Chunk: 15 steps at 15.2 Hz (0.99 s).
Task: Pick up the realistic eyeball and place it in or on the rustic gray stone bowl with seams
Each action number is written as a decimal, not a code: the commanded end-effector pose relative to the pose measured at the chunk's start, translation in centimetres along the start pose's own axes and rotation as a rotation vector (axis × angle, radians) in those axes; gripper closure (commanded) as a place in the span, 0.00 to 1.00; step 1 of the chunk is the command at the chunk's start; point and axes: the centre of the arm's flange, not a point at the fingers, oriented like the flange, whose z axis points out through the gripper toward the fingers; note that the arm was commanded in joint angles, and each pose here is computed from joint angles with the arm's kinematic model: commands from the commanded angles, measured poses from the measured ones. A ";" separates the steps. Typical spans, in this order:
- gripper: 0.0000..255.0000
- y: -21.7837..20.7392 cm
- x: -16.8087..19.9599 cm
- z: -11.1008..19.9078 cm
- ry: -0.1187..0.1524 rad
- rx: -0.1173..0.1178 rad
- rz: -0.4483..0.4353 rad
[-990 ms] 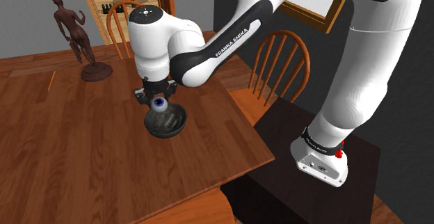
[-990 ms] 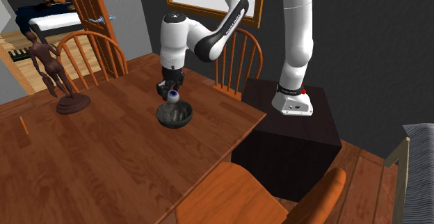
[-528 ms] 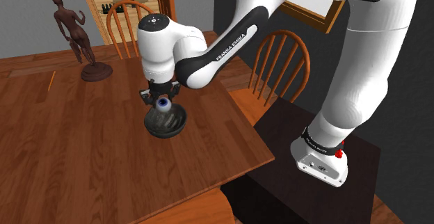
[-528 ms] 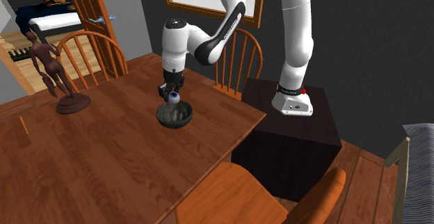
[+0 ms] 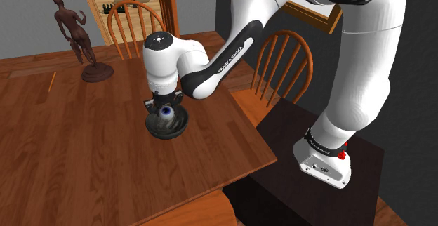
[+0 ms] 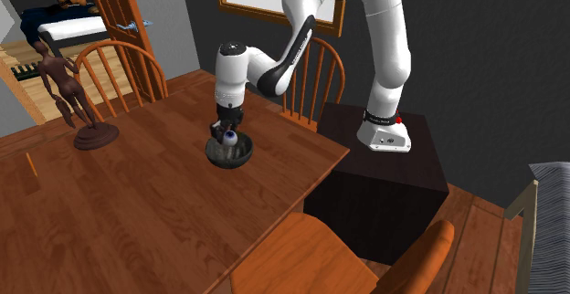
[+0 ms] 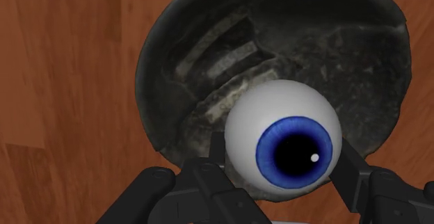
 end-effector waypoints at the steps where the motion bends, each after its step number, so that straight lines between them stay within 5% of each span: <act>1: 1.00 0.0 -0.1 0.4 0.000 0.000 0.000; 7: 1.00 0.0 -0.1 0.4 0.000 0.000 0.000; 8: 0.00 0.0 -0.1 0.4 0.000 0.000 0.000; 13: 0.00 0.0 -0.1 0.4 0.000 0.000 0.000; 15: 0.00 0.0 -0.1 -2.2 0.000 0.000 0.000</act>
